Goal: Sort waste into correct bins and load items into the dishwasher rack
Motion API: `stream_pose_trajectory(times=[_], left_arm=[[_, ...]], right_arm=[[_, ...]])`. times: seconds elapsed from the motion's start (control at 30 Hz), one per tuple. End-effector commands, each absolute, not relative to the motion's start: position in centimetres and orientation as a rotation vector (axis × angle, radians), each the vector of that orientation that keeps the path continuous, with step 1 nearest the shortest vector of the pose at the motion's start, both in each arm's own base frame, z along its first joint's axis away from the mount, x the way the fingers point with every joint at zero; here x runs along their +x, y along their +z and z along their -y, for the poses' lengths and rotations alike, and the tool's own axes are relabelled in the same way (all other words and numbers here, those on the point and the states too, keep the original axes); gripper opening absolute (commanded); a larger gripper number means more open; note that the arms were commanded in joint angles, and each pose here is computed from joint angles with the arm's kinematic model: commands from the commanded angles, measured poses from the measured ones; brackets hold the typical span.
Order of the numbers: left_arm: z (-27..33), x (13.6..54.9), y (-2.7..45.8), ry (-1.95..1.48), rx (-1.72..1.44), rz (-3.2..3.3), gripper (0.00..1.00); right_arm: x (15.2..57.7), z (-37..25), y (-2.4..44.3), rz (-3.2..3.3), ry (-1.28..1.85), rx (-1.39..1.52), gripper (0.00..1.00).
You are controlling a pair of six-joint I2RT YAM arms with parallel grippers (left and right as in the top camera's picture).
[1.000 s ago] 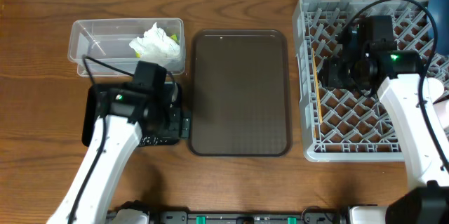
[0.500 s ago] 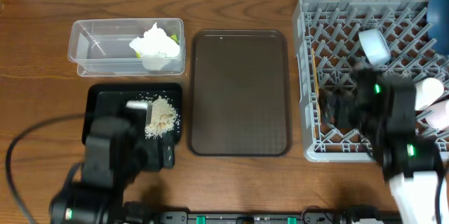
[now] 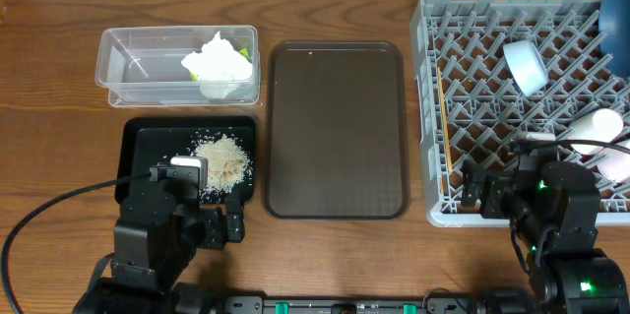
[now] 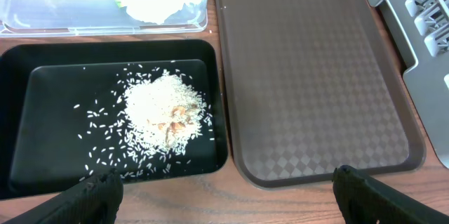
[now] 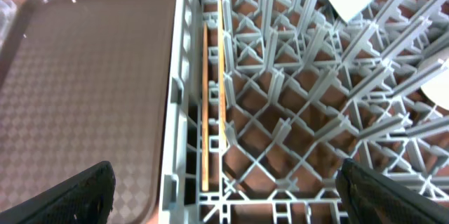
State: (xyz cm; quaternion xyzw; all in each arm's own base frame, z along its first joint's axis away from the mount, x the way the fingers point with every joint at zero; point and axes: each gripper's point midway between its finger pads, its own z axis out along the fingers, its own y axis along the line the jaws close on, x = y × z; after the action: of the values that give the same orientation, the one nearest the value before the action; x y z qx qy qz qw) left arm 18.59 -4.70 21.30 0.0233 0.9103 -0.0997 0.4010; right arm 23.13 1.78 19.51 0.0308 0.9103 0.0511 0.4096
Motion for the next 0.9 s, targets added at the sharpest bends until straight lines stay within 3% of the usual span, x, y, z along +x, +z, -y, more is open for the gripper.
stream_pose_trajectory(times=[0.0,0.87], left_arm=[[4.6,18.5,21.3,-0.256,0.049,-2.3,0.98],[4.6,18.5,21.3,-0.256,0.049,-2.3,0.98]], right_arm=[[22.8,-1.6,18.8,-2.318,0.119,0.096,0.99],[21.0,-0.7,18.6,-2.301,0.062,0.115,0.99]])
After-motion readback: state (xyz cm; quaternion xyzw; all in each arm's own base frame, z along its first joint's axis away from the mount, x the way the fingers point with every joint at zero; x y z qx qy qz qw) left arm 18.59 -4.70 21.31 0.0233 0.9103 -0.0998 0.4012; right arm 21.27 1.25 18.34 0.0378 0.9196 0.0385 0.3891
